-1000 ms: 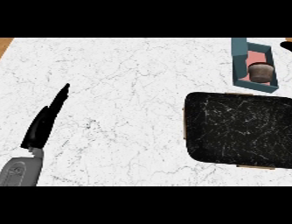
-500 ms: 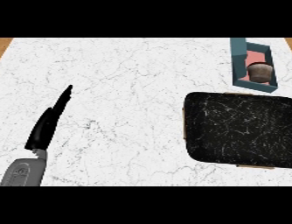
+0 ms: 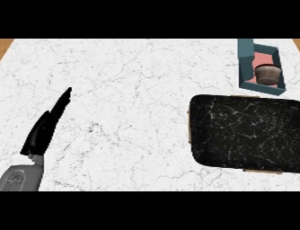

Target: Pick the cupcake from the tray and place it in the cardboard box

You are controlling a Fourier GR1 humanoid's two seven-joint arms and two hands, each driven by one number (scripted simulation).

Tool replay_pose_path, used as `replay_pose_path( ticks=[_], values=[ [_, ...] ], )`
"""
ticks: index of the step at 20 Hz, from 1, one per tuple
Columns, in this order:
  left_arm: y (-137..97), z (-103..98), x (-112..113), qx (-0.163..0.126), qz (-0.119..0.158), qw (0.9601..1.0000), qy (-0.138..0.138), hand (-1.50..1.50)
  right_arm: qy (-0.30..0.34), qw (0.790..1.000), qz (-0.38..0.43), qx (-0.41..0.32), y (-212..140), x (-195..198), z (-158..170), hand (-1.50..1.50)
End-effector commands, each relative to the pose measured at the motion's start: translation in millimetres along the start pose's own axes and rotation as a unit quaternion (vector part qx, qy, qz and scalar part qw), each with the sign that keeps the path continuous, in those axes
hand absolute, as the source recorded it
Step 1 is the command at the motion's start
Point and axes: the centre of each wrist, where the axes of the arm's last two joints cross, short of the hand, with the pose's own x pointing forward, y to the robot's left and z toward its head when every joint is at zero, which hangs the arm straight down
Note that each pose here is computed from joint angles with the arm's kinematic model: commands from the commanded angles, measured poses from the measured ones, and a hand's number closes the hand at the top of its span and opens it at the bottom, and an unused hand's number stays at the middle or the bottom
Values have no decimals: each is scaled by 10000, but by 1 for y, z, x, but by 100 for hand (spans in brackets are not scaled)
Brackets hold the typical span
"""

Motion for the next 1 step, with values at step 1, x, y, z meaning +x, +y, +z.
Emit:
replay_pose_path(
  ticks=[1],
  values=[
    [-7,6,-14,68,-7,10000,-14,0,-32,9998,111,180,-22,-14,4,-150]
  ],
)
